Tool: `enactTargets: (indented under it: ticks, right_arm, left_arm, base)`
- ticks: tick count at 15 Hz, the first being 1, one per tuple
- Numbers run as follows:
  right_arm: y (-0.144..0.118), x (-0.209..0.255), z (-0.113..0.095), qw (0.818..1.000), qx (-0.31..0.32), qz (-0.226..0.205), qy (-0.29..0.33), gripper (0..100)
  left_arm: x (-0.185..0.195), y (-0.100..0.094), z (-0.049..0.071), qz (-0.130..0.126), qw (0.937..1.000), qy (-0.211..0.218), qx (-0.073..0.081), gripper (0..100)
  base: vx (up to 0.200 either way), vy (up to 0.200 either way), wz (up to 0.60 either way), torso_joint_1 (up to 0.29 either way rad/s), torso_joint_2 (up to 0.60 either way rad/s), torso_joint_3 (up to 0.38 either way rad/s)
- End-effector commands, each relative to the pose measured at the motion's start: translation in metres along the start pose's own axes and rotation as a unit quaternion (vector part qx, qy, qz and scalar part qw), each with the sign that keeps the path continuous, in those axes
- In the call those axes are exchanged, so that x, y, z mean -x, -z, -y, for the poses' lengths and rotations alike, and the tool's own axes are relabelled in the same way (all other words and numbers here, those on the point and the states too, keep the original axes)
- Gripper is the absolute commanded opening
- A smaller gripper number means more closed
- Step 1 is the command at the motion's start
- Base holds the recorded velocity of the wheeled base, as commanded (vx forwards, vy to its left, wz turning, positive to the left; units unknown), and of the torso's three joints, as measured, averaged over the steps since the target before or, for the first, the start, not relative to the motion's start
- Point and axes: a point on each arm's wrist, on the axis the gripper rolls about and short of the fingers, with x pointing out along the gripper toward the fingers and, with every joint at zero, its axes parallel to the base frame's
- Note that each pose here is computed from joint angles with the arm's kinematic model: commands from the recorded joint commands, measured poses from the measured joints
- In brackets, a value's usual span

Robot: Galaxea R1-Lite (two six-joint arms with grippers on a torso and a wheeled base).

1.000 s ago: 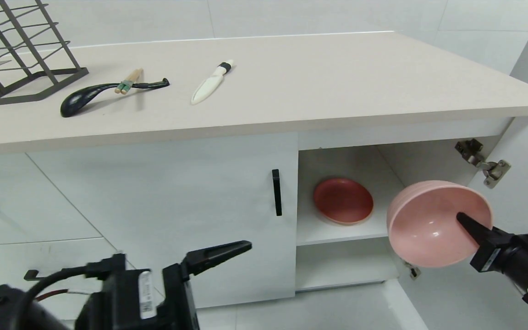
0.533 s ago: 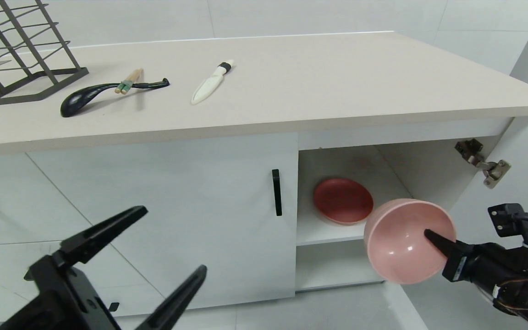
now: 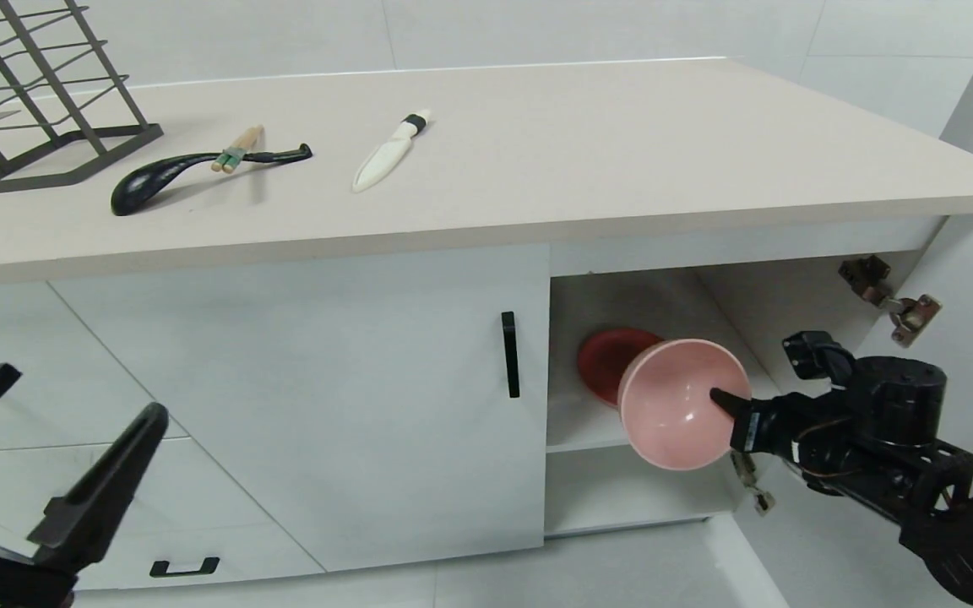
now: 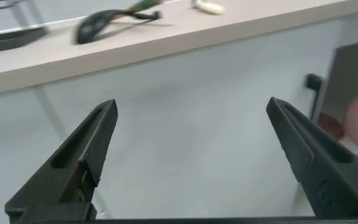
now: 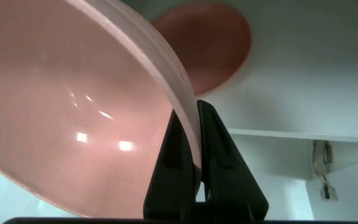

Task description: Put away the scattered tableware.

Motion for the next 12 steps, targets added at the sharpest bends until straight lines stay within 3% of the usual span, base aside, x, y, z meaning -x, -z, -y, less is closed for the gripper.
enactTargets:
  ticks: [1, 4, 5, 7, 10, 12]
  right_arm:
    - [-0.015, -0.027, -0.001, 1.000, 0.000, 0.000, 0.000, 0]
    - [-0.024, -0.038, 0.000, 1.000, 0.000, -0.009, 0.005, 0]
    - [-0.032, -0.042, 0.004, 1.000, -0.001, -0.007, 0.011, 0]
    - [-0.035, -0.045, 0.004, 1.000, -0.001, -0.006, 0.013, 0]
    - [-0.033, -0.056, 0.007, 1.000, 0.012, -0.019, 0.019, 0]
    - [-0.032, -0.066, 0.010, 0.999, 0.011, -0.035, 0.025, 0]
  left_arm:
    - [0.031, -0.010, -0.016, 0.033, 0.9975, -0.063, 0.005, 100]
    - [0.060, -0.003, -0.020, 0.017, 0.9955, -0.090, 0.025, 100]
    - [0.077, 0.007, -0.020, -0.010, 0.9931, -0.104, 0.053, 100]
    - [0.088, 0.016, -0.019, -0.027, 0.9912, -0.106, 0.074, 100]
    - [0.102, 0.023, -0.016, -0.027, 0.9944, -0.076, 0.068, 100]
    - [0.109, 0.026, -0.014, -0.023, 0.9947, -0.078, 0.063, 100]
  base:
    - [0.000, 0.000, 0.00, 0.000, 0.00, 0.000]
    - [0.000, 0.000, 0.00, 0.000, 0.00, 0.000]
    - [0.000, 0.000, 0.00, 0.000, 0.00, 0.000]
    - [0.000, 0.000, 0.00, 0.000, 0.00, 0.000]
    - [0.000, 0.000, 0.00, 0.000, 0.00, 0.000]
    - [0.000, 0.000, 0.00, 0.000, 0.00, 0.000]
